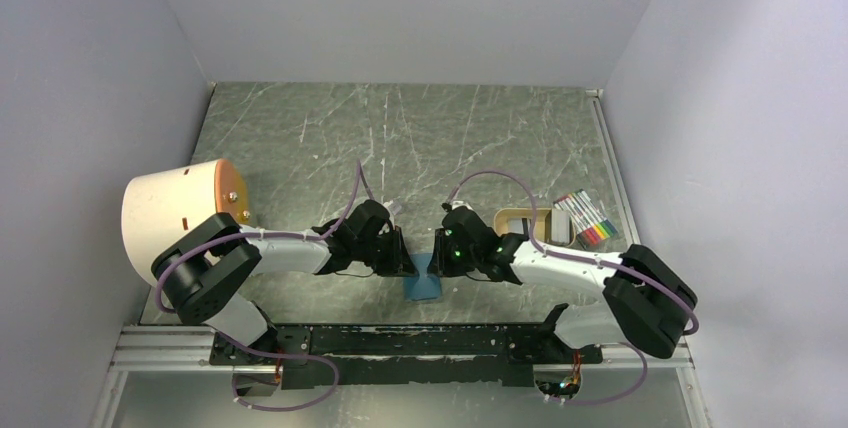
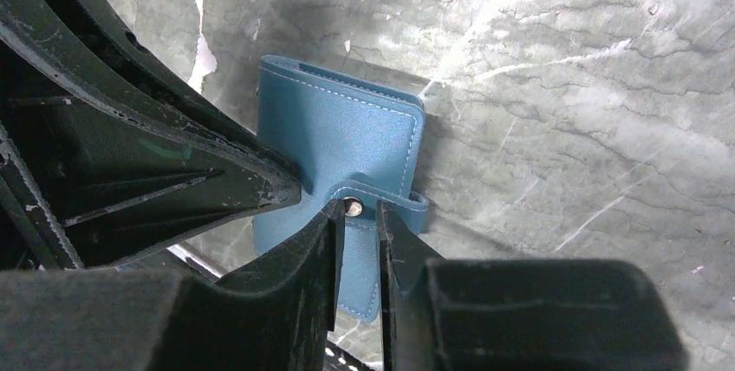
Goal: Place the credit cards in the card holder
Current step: Close the card holder at the center of the board.
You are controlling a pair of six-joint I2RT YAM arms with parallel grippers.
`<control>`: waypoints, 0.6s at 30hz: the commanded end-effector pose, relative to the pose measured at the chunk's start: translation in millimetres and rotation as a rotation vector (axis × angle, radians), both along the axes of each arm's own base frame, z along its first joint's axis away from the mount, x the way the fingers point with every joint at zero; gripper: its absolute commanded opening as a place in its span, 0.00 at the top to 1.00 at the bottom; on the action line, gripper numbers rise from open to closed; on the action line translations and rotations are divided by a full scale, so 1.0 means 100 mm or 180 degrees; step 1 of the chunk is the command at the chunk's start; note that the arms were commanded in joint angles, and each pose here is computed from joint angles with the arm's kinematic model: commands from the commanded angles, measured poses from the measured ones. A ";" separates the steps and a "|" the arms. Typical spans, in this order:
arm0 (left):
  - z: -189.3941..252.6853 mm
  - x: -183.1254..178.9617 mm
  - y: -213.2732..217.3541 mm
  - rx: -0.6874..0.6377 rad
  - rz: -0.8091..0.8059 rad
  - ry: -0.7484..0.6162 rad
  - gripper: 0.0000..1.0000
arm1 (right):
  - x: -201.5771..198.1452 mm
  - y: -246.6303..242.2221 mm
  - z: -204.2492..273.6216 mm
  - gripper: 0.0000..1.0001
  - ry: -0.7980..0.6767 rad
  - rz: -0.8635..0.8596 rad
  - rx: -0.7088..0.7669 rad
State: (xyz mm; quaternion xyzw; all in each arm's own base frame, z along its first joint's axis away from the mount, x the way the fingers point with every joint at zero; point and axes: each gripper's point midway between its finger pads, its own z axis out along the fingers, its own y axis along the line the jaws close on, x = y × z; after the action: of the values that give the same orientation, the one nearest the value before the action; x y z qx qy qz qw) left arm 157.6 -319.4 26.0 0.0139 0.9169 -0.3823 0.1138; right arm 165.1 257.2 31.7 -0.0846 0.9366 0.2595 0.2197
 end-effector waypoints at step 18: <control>-0.01 -0.10 0.12 0.0101 0.0078 0.0075 0.79 | 0.12 -0.02 0.26 0.66 -0.0291 -0.0073 -0.0425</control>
State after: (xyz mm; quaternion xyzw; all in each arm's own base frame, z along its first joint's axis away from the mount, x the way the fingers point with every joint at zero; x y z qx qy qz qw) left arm 155.3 -316.7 28.9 0.0067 0.9162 -0.3841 0.1139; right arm 173.4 263.0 56.8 -0.1041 0.9339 0.2361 0.2473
